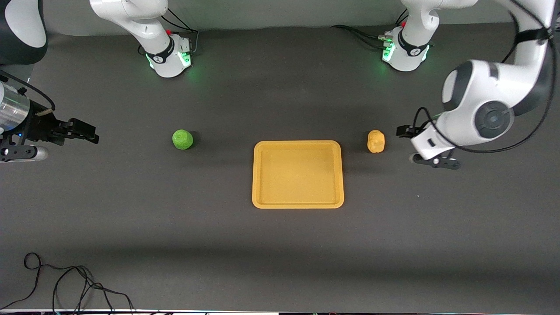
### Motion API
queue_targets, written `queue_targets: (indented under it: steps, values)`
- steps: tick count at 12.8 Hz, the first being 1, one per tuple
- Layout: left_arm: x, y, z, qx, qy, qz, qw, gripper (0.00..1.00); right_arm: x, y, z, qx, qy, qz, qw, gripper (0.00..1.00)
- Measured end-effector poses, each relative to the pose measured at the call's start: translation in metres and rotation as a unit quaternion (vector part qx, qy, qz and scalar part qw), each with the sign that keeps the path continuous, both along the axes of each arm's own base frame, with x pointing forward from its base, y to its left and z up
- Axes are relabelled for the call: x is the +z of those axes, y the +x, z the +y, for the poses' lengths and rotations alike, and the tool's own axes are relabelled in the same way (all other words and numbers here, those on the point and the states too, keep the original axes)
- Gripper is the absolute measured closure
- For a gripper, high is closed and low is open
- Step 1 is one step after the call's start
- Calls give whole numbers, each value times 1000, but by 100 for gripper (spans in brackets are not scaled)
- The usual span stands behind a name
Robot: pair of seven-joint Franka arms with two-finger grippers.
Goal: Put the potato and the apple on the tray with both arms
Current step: 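Reach the left gripper down to the yellow potato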
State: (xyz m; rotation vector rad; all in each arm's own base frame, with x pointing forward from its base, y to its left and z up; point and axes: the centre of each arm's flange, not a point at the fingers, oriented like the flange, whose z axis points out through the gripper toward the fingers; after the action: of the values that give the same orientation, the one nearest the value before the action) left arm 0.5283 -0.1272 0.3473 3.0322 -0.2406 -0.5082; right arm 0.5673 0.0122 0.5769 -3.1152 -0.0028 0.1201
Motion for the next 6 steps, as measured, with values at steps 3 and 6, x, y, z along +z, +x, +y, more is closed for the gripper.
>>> queue_targets:
  steps: [3, 6]
  values:
    - [-71, -8, -3, 11, -4, 43, 999, 3, -4, -15, 11, 1, -1, 6, 1000, 0]
    - [-125, -19, -19, 14, -13, 71, 997, 3, -17, -55, 46, 6, -2, -5, 1000, 0]
